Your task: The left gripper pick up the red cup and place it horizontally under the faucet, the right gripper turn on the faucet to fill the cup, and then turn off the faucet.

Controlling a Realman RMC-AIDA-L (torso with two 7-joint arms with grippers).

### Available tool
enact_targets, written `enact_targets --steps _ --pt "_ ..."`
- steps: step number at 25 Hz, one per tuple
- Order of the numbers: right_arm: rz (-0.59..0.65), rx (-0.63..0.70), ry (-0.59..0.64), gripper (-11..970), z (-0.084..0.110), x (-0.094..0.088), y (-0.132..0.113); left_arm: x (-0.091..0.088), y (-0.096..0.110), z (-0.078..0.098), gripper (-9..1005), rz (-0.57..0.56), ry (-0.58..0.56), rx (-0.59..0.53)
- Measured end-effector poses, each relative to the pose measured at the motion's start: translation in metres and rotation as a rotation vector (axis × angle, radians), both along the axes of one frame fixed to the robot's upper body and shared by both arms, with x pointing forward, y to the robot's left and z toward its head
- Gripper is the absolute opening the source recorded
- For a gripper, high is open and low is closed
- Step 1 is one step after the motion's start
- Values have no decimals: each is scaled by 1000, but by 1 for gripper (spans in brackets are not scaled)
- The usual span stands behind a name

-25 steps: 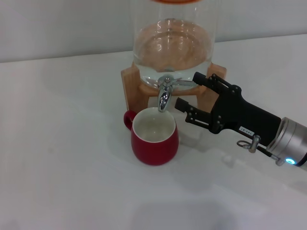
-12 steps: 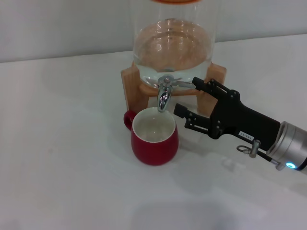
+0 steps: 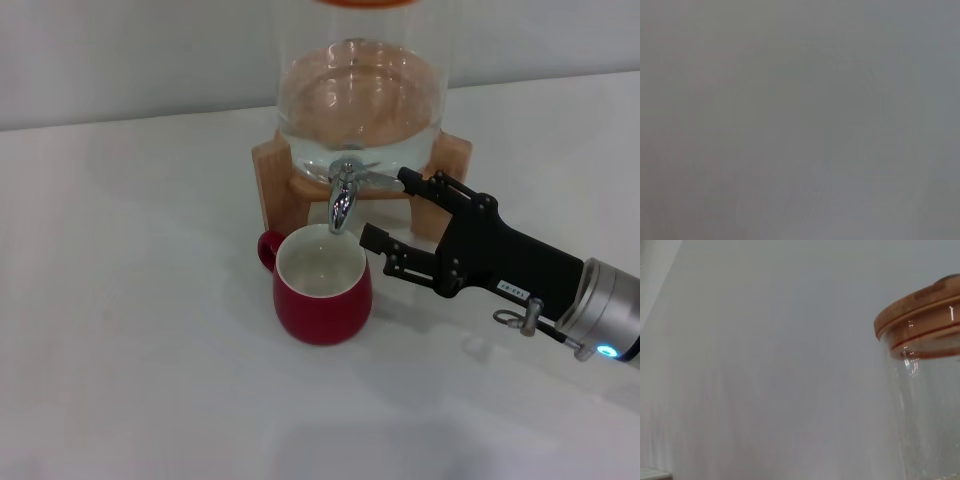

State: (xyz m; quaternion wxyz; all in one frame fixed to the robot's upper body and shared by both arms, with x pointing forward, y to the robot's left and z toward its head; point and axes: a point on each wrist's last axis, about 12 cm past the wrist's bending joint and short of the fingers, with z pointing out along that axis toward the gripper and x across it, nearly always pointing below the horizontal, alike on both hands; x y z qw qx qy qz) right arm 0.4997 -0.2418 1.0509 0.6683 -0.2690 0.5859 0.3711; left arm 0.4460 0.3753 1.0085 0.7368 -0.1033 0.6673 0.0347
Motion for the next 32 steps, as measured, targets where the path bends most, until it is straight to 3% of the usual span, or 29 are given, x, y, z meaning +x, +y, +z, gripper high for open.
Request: enact_targets --steps 32 --pt "76 13 16 853 0 -7 7 0 0 -1 835 -2 5 0"
